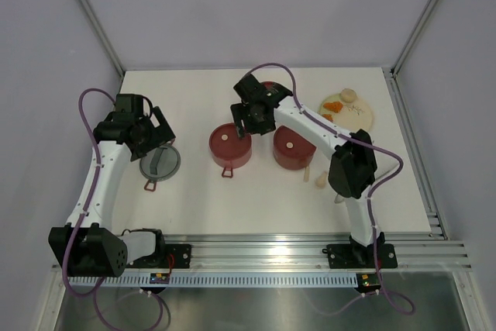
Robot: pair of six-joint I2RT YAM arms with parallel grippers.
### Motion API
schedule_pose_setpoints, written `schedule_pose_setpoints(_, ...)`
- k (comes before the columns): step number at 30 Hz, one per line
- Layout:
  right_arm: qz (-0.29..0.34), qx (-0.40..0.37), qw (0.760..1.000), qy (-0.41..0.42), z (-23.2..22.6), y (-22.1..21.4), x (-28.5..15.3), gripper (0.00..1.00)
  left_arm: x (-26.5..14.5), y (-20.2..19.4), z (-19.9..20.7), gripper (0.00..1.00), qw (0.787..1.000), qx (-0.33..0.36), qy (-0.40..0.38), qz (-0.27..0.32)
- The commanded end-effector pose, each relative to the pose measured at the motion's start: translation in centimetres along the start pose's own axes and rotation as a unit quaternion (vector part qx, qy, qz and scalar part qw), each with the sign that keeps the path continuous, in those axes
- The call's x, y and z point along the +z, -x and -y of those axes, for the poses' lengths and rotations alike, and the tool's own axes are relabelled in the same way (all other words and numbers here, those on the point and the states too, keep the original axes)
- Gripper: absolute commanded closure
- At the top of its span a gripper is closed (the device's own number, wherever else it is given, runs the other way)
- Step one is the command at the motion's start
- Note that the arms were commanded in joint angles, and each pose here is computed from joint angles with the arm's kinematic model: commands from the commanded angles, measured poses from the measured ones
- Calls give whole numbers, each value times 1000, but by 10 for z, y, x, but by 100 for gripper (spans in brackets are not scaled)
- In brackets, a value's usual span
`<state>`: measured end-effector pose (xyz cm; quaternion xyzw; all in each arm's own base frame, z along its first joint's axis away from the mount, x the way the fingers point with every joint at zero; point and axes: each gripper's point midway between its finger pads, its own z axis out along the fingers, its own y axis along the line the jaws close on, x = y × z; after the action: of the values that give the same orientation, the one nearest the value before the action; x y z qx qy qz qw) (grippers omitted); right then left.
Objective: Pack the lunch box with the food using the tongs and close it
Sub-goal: Adjust the packing box at the center of the board.
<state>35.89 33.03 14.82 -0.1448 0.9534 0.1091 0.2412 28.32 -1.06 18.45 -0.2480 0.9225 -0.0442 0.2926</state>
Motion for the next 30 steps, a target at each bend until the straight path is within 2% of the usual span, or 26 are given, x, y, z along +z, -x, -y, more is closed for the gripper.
schedule_pose_setpoints(1, -20, 1, 1000, -3, 0, -11, 6, 23, -8, 12, 2, 1, 999, 0, -10, 35)
schedule_pose_setpoints(8, -59, 1, 998, -25, 8, -33, 34, 23, -14, 14, 17, 1, 998, -4, -54, 46)
schedule_pose_setpoints(10, -48, 5, 998, -30, 12, -35, 30, 23, -13, 13, 17, 1, 998, -4, -53, 42)
schedule_pose_setpoints(15, 23, 12, 999, -38, 24, -14, -10, 23, -5, 10, 21, 1, 997, -5, -64, 36)
schedule_pose_setpoints(19, 9, 17, 999, -40, 33, -17, -6, 23, -3, 3, 35, 1, 995, -1, -103, 13)
schedule_pose_setpoints(30, -34, -7, 998, -47, 20, -32, 21, 32, -11, 6, 40, 1, 994, 11, -113, 6)
